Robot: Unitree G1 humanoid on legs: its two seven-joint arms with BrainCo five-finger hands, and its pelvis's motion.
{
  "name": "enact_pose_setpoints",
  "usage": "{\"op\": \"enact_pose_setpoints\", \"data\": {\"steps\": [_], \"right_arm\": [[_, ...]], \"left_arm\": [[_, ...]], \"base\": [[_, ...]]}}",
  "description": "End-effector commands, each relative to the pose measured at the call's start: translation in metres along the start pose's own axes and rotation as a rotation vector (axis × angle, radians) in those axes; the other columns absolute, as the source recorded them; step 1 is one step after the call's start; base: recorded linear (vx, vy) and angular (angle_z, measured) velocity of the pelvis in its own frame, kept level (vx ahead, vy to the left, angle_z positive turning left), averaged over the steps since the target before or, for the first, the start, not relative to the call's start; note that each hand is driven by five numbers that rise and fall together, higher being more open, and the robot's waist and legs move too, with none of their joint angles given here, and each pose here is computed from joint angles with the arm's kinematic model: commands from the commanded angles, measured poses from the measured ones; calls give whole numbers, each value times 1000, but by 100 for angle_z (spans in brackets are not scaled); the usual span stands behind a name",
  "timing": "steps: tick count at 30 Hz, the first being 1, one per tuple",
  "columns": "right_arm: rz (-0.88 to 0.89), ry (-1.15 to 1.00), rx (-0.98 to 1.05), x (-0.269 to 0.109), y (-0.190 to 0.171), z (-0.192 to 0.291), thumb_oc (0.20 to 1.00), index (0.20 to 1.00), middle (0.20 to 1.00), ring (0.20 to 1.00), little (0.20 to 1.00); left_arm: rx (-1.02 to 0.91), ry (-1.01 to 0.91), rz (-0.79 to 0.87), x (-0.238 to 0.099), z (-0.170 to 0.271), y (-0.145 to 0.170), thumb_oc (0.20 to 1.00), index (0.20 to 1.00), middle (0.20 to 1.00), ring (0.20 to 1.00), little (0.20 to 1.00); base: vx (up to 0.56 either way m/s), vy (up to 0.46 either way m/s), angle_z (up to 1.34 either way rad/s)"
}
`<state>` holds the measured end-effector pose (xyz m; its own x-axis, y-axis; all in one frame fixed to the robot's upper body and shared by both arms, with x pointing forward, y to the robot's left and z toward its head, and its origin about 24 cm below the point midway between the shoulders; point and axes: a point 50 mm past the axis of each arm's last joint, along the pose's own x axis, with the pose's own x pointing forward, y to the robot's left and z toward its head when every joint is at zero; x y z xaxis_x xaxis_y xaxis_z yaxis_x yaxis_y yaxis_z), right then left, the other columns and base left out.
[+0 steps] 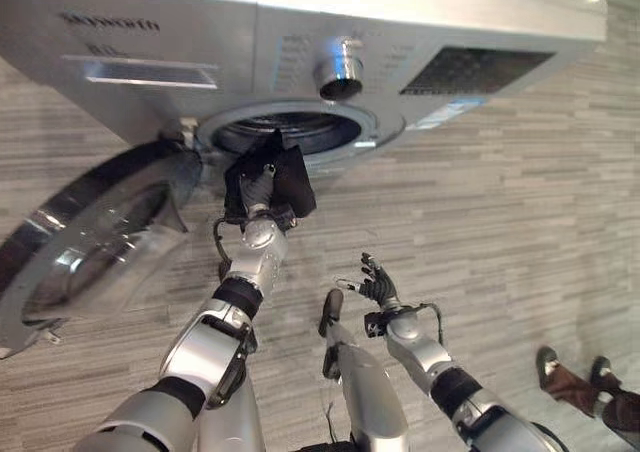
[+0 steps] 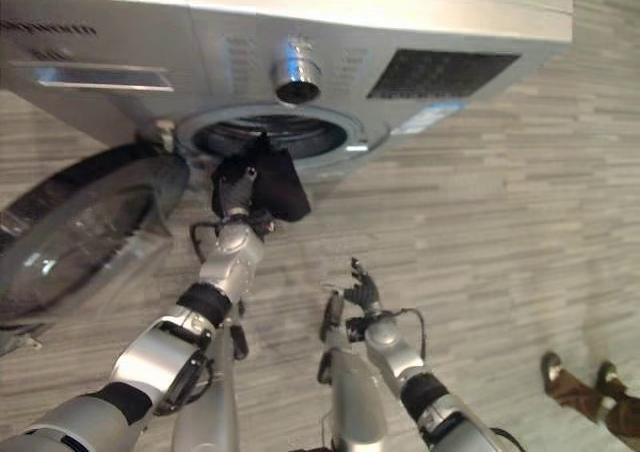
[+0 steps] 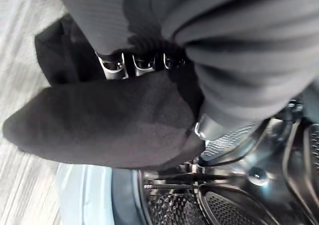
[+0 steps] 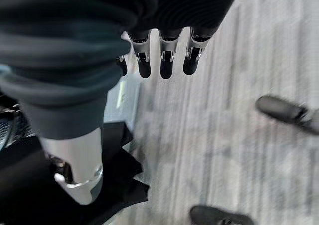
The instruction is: Grab the laundry basket,head to the washer,open it,put in the laundry and shut it.
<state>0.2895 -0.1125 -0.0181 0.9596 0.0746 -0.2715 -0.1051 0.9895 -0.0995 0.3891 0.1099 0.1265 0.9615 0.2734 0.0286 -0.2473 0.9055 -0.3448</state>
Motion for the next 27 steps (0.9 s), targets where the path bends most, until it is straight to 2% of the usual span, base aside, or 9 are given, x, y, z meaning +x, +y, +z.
{"op": "enact_pose_setpoints", "data": {"steps": [1,6,7,10,14,20,21,26,27], "right_arm": [[-51,-123,51,-4,-17,21,1000,1000,1000,1000,1000],[-39,-181,73,-8,-19,30,1000,1000,1000,1000,1000],[-44,-190,82,-9,-21,31,1000,1000,1000,1000,1000],[-47,-203,93,-10,-24,33,1000,1000,1000,1000,1000],[-56,-262,81,-13,-33,45,1000,1000,1000,1000,1000],[-89,-301,82,-14,-44,53,1000,1000,1000,1000,1000],[-106,-306,81,-14,-46,55,1000,1000,1000,1000,1000],[-128,-310,74,-12,-47,58,1000,1000,1000,1000,1000],[-125,-307,63,-10,-42,61,1000,1000,1000,1000,1000]], "left_arm": [[-121,-177,-39,4,48,-28,200,200,200,200,200],[-167,-326,16,21,106,-23,200,200,200,200,200],[-188,-383,20,24,128,-23,200,200,200,200,200],[-204,-434,28,27,150,-24,200,200,200,200,200],[-245,-562,71,30,207,-15,200,200,200,200,200],[-358,-657,36,19,243,-25,200,200,200,200,200],[-456,-670,5,10,247,-34,200,200,200,200,200],[-594,-658,-60,-7,235,-54,200,200,200,200,200],[-695,-617,-152,-27,223,-83,200,200,200,200,200]], "base": [[-1,-23,5],[16,-38,6],[28,-56,7],[29,-39,8],[24,-21,12],[46,-19,4],[45,-9,1],[42,8,5],[48,40,14]]}}
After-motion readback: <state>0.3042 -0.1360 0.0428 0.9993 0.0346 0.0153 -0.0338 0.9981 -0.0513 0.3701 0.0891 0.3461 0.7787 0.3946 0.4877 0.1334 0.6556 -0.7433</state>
